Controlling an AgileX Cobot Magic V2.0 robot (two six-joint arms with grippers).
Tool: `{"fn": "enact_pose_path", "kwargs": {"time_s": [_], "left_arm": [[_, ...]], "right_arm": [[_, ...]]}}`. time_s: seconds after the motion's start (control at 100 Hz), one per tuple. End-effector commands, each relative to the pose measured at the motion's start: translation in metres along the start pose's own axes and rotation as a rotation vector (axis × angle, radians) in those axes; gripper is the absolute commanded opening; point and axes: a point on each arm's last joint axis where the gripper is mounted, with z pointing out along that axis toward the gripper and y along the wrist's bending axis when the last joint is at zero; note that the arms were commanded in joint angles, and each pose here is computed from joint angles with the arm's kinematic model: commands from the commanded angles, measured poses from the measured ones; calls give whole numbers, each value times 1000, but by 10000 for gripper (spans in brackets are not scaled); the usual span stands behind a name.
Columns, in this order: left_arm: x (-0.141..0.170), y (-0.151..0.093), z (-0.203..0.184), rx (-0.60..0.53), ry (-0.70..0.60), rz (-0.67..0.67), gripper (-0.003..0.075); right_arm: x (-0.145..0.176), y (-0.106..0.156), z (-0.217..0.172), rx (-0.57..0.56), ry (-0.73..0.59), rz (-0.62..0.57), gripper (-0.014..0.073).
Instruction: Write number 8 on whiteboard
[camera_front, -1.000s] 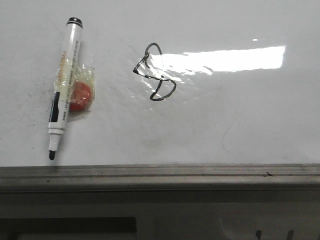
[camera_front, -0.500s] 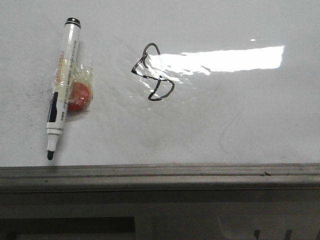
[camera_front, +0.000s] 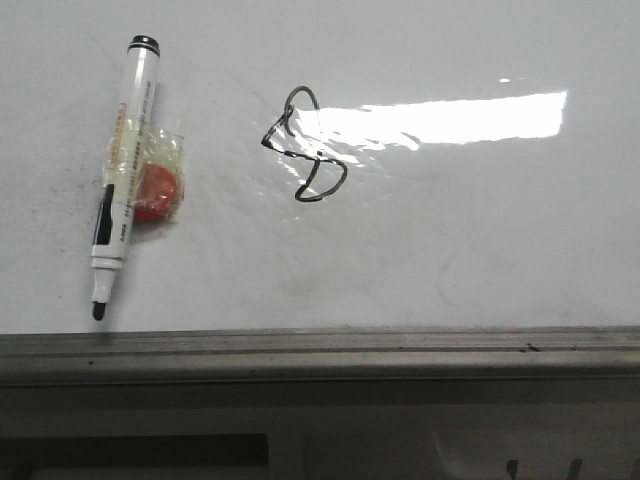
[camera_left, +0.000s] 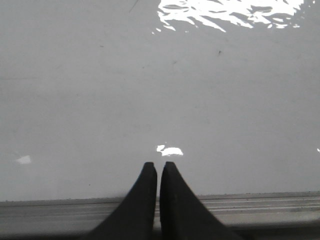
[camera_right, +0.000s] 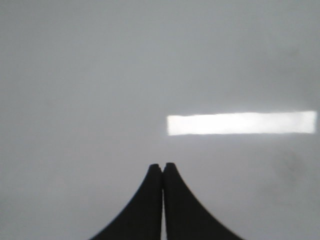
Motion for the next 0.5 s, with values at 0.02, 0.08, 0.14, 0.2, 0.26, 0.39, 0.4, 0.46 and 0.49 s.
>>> {"fn": "enact_pose_path", "kwargs": {"time_s": [0.02,0.08,0.14,0.2,0.26,0.39,0.4,0.46,0.49], "left_arm": [[5,0,1,0,-42,-17,-20],[5,0,1,0,-42,-17,-20],[5,0,1,0,-42,-17,-20],[5,0,1,0,-42,-17,-20],[5,0,1,0,-42,-17,-20],[5,0,1,0,-42,-17,-20],[5,0,1,0,-42,-17,-20],[5,0,1,0,-42,-17,-20],[5,0,1,0,-42,-17,-20]], "right_arm": [[1,-7,0,110,-26,-28,-64],[8,-10,0,157,45,-28,-64],[14,-12,-1,182,103,-27,-64],[18,-13,-3,204,150,-25,-64],[23,-14,-7,233,198,-23,-64],[30,-15,-13,260,276,-24,-64],[31,-15,-13,260,287,-25,-64],[35,-15,-15,255,331,-34,-64],[38,-15,-16,251,362,-38,-64]]}}
